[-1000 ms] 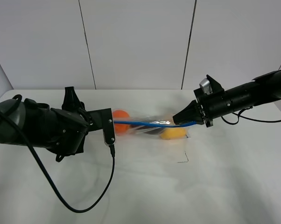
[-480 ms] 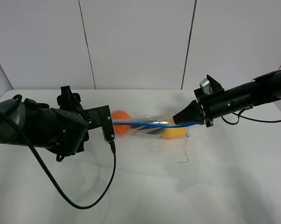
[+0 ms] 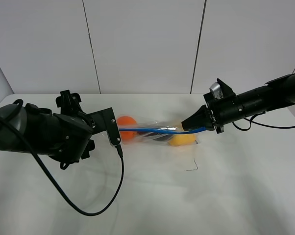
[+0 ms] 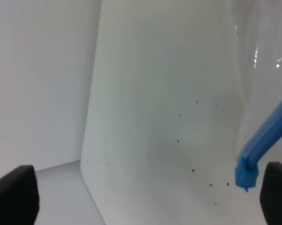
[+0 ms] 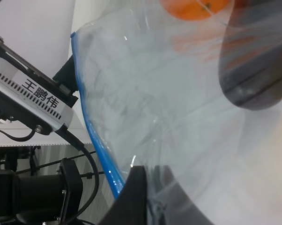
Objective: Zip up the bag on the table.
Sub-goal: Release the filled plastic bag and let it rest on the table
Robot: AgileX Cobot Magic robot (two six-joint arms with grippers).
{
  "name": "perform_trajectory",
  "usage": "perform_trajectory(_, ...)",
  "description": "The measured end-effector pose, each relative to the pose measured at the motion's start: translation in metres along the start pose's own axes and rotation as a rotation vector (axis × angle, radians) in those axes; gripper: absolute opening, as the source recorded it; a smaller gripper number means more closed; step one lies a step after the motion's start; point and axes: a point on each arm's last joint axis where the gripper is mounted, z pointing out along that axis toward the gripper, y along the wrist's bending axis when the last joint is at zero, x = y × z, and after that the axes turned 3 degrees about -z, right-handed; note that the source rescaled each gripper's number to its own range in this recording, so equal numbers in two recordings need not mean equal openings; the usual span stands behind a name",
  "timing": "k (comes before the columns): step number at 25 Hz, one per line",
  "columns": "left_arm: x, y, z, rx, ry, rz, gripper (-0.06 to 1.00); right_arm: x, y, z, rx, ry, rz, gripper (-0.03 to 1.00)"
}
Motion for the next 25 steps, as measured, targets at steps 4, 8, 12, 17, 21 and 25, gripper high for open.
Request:
perform_trajectory(4, 0.002, 0.002, -0.002, 0.020, 0.018, -0.044, 1.00, 0.000, 0.000, 0.000, 0.000, 0.000, 0.000, 0.00)
perform_trajectory(8, 0.003, 0.015, -0.013, 0.039, 0.023, -0.152, 1.00, 0.000, 0.000, 0.000, 0.000, 0.000, 0.000, 0.00)
perform_trajectory(12, 0.007, 0.038, -0.028, 0.045, 0.015, -0.287, 1.00, 0.000, 0.000, 0.000, 0.000, 0.000, 0.000, 0.00)
perform_trajectory(17, 0.020, 0.074, -0.036, 0.076, 0.059, -0.438, 1.00, 0.000, 0.000, 0.000, 0.000, 0.000, 0.000, 0.00)
perform_trajectory(21, 0.036, 0.110, -0.034, 0.134, 0.138, -0.595, 1.00, 0.000, 0.000, 0.000, 0.000, 0.000, 0.000, 0.00)
perform_trajectory(25, 0.053, 0.138, -0.027, 0.198, 0.227, -0.697, 1.00, 0.000, 0.000, 0.000, 0.000, 0.000, 0.000, 0.00)
